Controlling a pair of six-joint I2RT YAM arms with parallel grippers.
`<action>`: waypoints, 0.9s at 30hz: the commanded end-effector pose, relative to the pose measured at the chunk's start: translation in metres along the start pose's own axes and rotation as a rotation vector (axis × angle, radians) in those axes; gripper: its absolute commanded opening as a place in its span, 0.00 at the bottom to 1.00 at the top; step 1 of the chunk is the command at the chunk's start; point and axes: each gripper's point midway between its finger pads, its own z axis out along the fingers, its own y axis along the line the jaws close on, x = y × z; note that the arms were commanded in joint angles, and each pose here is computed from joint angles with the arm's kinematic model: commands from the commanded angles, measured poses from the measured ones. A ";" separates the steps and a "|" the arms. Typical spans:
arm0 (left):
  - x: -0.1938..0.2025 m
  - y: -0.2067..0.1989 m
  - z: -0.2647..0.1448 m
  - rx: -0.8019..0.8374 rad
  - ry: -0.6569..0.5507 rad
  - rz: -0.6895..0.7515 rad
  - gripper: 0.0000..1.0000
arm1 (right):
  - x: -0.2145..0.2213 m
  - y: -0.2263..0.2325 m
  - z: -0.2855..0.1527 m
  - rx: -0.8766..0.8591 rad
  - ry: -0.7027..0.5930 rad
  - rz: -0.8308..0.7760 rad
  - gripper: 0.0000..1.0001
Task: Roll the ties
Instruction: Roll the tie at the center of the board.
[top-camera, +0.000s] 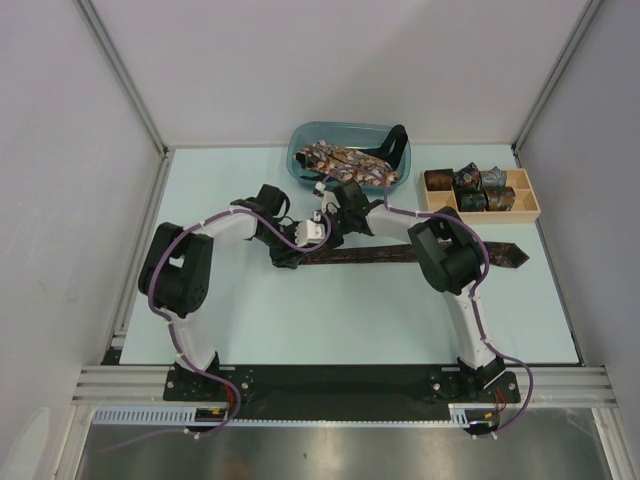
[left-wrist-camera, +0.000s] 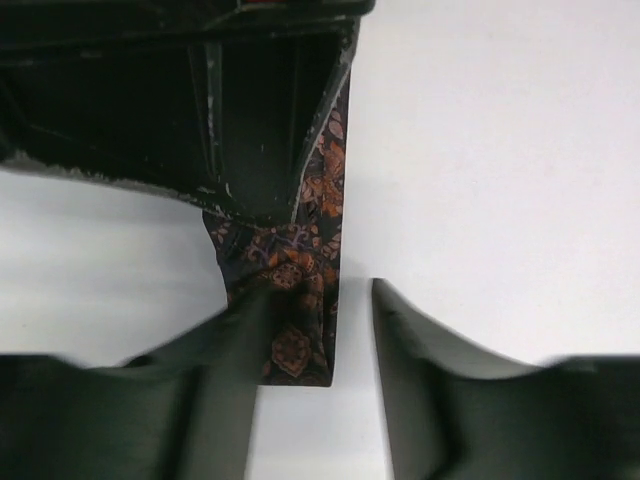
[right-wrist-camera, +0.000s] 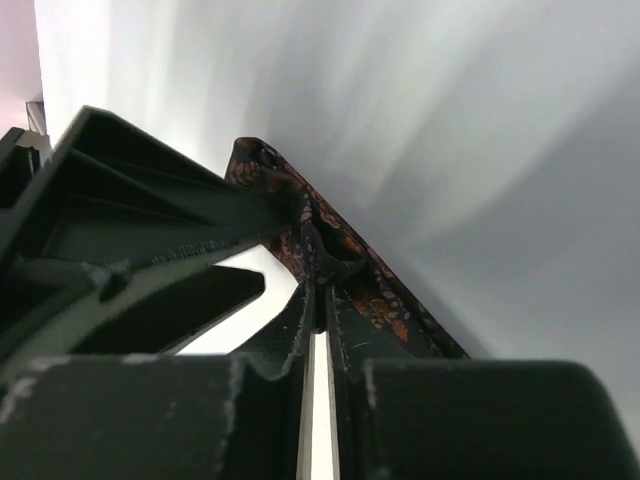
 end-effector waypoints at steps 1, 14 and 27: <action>-0.007 0.008 -0.018 -0.049 -0.058 -0.009 0.56 | -0.002 -0.001 -0.007 0.007 -0.001 0.000 0.06; 0.010 0.017 -0.021 -0.104 -0.021 0.034 0.69 | 0.007 -0.005 -0.017 0.025 0.028 0.031 0.00; -0.001 0.004 -0.017 -0.011 -0.052 0.049 0.66 | 0.004 -0.014 -0.012 0.047 0.012 0.058 0.00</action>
